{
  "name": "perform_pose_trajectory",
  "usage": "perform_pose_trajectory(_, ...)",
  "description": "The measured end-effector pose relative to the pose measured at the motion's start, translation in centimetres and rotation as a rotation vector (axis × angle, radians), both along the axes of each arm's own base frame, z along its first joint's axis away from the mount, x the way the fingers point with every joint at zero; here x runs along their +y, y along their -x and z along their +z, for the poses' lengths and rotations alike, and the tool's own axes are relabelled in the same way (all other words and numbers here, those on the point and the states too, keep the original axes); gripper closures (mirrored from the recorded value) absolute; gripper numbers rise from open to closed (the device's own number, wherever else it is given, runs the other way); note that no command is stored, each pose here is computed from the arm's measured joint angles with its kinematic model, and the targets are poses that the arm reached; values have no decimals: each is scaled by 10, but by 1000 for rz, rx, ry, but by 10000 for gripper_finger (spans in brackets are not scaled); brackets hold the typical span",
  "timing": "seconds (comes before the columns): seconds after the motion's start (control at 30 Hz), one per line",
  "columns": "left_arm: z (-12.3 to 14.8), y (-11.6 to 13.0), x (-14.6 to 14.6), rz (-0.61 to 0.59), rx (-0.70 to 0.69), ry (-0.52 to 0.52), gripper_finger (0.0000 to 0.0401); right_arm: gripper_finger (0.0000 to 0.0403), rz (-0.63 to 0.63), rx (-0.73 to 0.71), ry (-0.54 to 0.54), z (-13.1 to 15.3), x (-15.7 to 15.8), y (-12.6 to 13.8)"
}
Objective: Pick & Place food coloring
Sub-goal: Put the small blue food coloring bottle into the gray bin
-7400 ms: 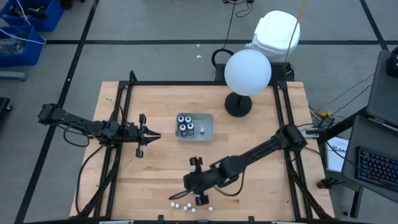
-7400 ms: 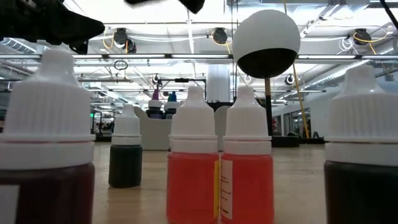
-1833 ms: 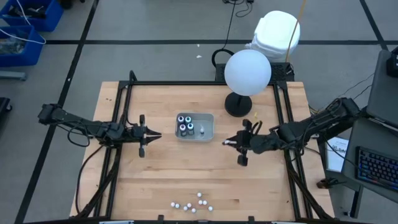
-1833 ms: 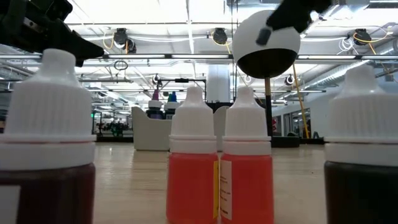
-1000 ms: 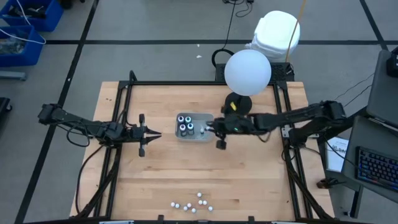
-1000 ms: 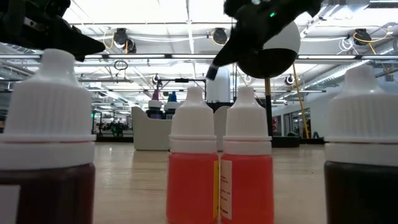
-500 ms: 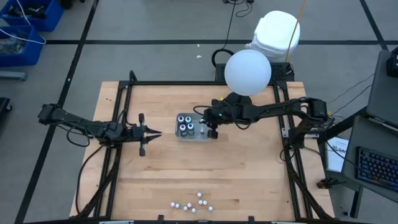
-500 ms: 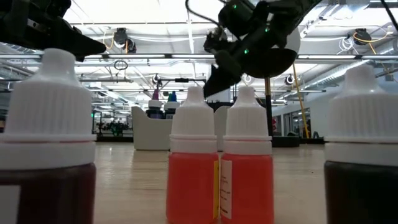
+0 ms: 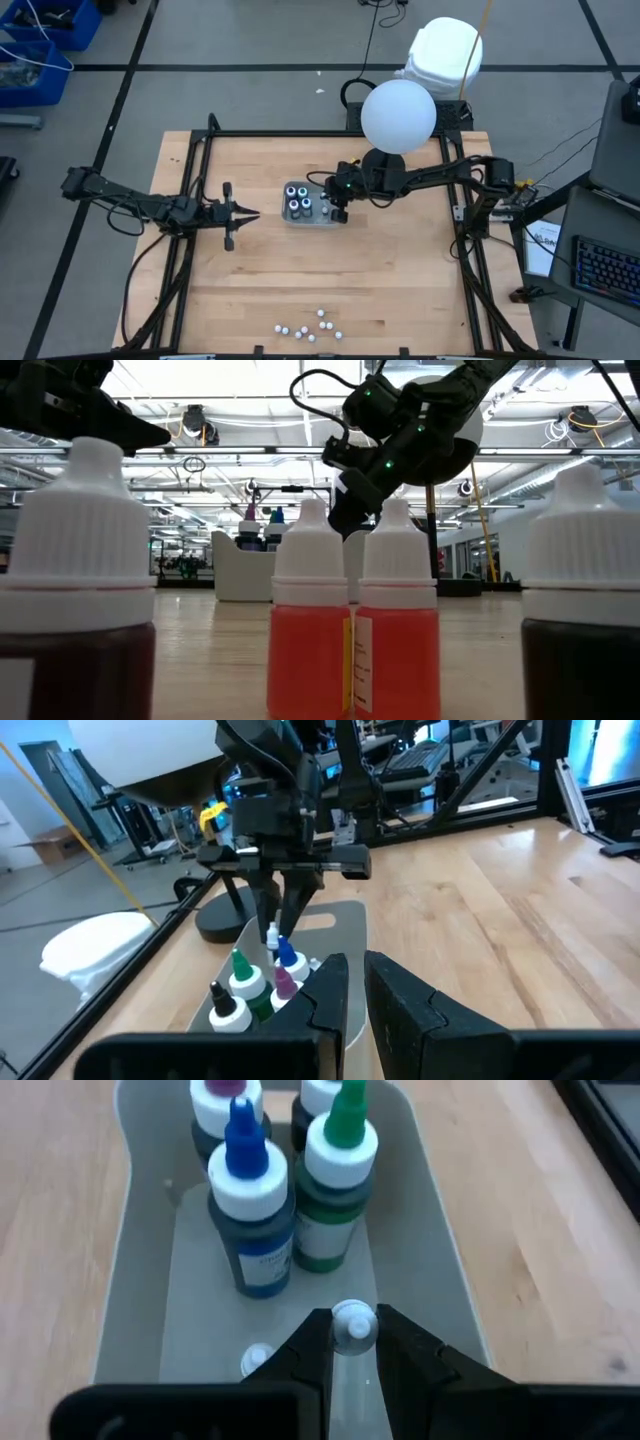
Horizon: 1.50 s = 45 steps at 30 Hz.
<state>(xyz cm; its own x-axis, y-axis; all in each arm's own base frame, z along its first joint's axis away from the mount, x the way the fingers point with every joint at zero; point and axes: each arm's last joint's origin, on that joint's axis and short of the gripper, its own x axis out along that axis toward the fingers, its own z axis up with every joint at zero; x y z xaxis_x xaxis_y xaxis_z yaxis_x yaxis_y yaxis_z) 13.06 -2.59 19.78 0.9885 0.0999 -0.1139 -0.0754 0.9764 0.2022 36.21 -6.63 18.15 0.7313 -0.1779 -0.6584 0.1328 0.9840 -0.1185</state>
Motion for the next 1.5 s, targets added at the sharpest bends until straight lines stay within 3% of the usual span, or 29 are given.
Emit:
perform_pose_trajectory(0.87, 0, 0, 1, 25, 7, -49, 354, 355, 16, 45, 11, 6, 0, -2)
perform_pose_trajectory(1.17, -1, 0, 1, 34, 12, -47, 354, 355, -2, 67, -10, -18, -1, -9)
perform_pose_trajectory(1.5, -1, 0, 1, 42, 12, -48, 354, 355, -11, 70, -17, -20, -3, -10)
